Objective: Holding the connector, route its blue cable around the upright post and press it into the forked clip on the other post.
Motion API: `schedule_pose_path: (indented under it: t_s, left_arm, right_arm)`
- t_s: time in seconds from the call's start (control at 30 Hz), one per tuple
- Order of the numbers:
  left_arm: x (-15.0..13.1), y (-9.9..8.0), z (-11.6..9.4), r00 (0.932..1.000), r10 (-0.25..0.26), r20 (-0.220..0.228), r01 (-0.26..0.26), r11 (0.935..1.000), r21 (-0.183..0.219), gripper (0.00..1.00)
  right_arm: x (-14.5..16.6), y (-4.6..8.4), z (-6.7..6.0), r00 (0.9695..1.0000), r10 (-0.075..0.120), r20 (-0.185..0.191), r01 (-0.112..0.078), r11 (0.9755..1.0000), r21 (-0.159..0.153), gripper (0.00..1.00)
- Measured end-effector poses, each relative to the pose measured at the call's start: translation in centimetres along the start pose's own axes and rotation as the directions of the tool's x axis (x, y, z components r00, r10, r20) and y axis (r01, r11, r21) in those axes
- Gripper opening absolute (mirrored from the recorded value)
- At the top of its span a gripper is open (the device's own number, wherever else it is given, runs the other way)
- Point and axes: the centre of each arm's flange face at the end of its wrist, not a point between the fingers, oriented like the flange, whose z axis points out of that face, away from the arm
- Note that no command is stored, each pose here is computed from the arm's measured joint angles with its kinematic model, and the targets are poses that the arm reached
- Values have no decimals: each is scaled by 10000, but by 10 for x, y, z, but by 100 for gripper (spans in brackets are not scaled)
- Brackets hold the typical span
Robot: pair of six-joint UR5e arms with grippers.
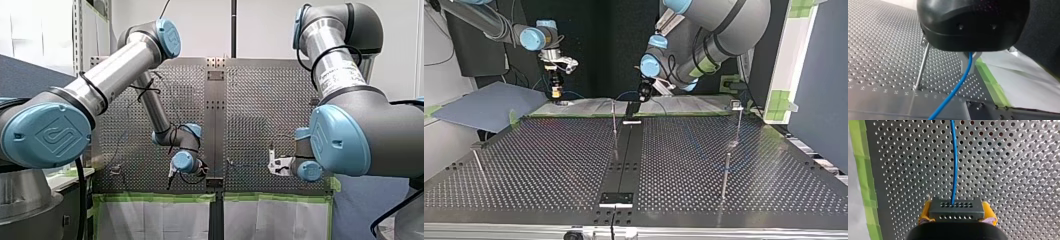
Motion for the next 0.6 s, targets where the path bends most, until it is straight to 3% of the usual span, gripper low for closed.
schedule_pose_path:
  t_s: [0.23,0.43,0.6]
  left_arm:
    - [0,0,1,10000,-29,5,29,10000,52,0]
    - [-2,-1,2,10000,-48,47,47,9999,90,0]
    - [-4,0,4,9999,-130,78,130,9999,81,0]
  right_arm:
    - [0,5,1,10000,-64,-30,63,9996,-287,56]
    - [-2,2,3,9998,-212,-32,211,9994,-257,56]
    - [-14,-1,9,9989,-391,251,396,9990,-206,56]
